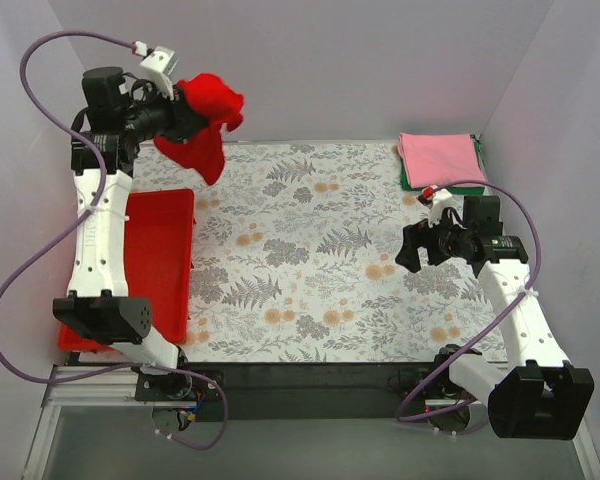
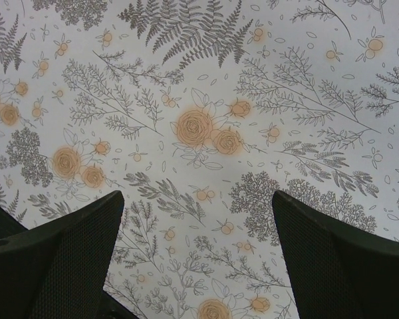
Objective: Fold and stack the t-shirts
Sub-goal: Move the tshirt to the center of the board, then flatten the tshirt out
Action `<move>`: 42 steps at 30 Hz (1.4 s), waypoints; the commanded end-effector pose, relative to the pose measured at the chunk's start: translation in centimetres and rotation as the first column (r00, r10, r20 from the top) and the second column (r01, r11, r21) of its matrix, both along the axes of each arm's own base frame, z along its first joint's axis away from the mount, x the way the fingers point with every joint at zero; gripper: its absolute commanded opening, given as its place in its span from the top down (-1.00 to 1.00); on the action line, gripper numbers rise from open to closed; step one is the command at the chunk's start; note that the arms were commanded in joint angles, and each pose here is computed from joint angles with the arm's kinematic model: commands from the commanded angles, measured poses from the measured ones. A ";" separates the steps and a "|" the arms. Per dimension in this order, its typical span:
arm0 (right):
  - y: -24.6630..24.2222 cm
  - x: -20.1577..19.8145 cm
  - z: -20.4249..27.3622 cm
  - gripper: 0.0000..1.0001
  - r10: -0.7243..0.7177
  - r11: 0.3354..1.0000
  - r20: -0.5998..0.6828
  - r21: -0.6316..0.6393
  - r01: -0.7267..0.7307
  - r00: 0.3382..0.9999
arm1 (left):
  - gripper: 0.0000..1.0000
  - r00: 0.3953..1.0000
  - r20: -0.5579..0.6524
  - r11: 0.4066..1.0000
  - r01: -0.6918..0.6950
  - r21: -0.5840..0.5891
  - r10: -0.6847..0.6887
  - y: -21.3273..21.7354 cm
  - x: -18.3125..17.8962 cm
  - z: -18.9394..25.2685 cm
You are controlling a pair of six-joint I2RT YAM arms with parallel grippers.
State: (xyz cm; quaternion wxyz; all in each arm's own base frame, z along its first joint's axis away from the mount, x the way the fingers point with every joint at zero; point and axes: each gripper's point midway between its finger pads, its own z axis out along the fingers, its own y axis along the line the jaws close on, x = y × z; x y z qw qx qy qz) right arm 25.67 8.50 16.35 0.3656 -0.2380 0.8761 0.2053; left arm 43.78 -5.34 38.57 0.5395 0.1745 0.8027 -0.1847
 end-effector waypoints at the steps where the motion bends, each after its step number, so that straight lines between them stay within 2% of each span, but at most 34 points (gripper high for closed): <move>1: 0.4 0.9 2.1 -0.97 0.004 1.000 0.036 0.029 -0.005 0.999 | 1.00 0.954 0.124 0.946 0.288 -0.150 -0.272 -8.6 -4.5 6.2; 2: 0.4 1.0 2.3 -0.97 0.006 1.000 0.038 0.027 -0.007 0.999 | 1.00 0.929 0.155 0.916 0.361 -0.174 -0.337 -11.4 -5.7 7.4; 5: -0.4 1.4 2.6 -0.97 -0.020 1.000 0.043 0.020 0.020 0.999 | 1.00 0.870 0.176 0.842 0.492 -0.224 -0.461 -15.7 -8.1 8.2; 7: -0.6 1.5 2.9 -0.97 -0.019 1.000 0.052 0.016 0.018 0.998 | 1.00 0.844 0.130 0.802 0.535 -0.266 -0.520 -17.0 -9.0 6.2; 9: -0.8 1.5 3.1 -0.97 -0.020 1.000 0.060 0.011 0.020 0.998 | 0.09 0.842 0.085 0.795 0.533 -0.289 -0.533 -17.3 -9.4 4.3; 10: -0.9 1.4 3.3 -0.97 -0.015 1.000 0.060 0.006 0.015 0.998 | -0.43 0.866 -0.006 0.826 0.475 -0.302 -0.500 -17.0 -8.7 0.5; 11: -1.1 1.4 3.3 -0.97 -0.013 1.000 0.061 -0.002 0.013 0.998 | -0.75 0.879 -0.076 0.852 0.431 -0.296 -0.471 -16.5 -8.6 -1.8; 13: -1.3 1.1 3.2 -0.97 -0.006 1.000 0.057 -0.013 0.006 0.998 | -0.76 0.884 -0.157 0.886 0.402 -0.230 -0.441 -15.5 -8.7 -6.3; 14: -1.5 0.8 2.9 -0.97 0.003 1.000 0.051 -0.028 -0.001 0.999 | -0.76 0.883 -0.259 0.916 0.345 -0.203 -0.391 -14.6 -9.0 -10.7; 16: -1.7 0.3 2.3 -0.97 0.009 0.999 0.034 -0.043 -0.007 0.999 | -0.76 0.882 -0.275 0.923 0.350 -0.162 -0.382 -13.9 -10.1 -12.9; 17: -1.8 -0.1 1.9 -0.97 0.012 0.999 0.021 -0.051 -0.011 1.000 | -0.77 0.854 -0.328 0.915 0.364 -0.177 -0.403 -13.8 -11.6 -15.4; 20: -1.5 -0.9 0.8 -0.97 0.066 0.996 -0.026 -0.053 -0.068 0.997 | -0.77 0.799 -0.364 0.878 0.429 -0.213 -0.478 -14.2 -14.9 -17.5; 21: -1.4 -1.9 -0.3 -0.95 0.099 0.993 -0.095 -0.050 -0.104 0.991 | -0.77 0.786 -0.381 0.873 0.431 -0.229 -0.488 -14.3 -15.6 -18.2; 23: -0.9 -3.0 -1.5 -0.83 0.134 0.989 -0.178 -0.033 -0.142 0.975 | -0.77 0.747 -0.419 0.857 0.448 -0.254 -0.515 -14.8 -17.5 -19.5; 24: -0.9 -3.4 -2.4 -0.76 0.149 0.987 -0.224 -0.031 -0.160 0.963 | -0.77 0.720 -0.473 0.861 0.440 -0.254 -0.507 -14.8 -18.8 -21.6; 26: -0.5 -3.5 -2.8 -0.72 0.169 0.982 -0.240 -0.045 -0.185 0.956 | -0.71 0.676 -0.520 0.849 0.470 -0.242 -0.522 -15.8 -20.9 -23.7; 28: 1.1 -4.0 -3.6 -0.68 0.214 0.970 -0.286 -0.051 -0.238 0.934 | -0.65 0.647 -0.593 0.866 0.456 -0.205 -0.480 -15.8 -22.5 -26.6; 29: 2.5 -4.5 -4.0 -0.66 0.265 0.952 -0.304 -0.069 -0.298 0.915 | -0.56 0.613 -0.628 0.860 0.468 -0.202 -0.480 -16.3 -23.6 -27.7; 31: 4.3 -4.7 -4.7 -0.62 0.286 0.944 -0.346 -0.056 -0.324 0.894 | -0.54 0.584 -0.665 0.863 0.464 -0.197 -0.466 -16.3 -24.6 -29.4; 36: 7.5 -4.2 -6.7 -0.64 0.348 0.916 -0.393 -0.048 -0.397 0.851 | -0.62 0.551 -0.713 0.873 0.452 -0.181 -0.433 -16.7 -24.5 -31.1; 42: 10.9 -3.3 -7.8 -0.65 0.401 0.906 -0.367 0.022 -0.423 0.839 | -0.62 0.483 -0.743 0.860 0.447 -0.247 -0.464 -18.1 -24.8 -32.2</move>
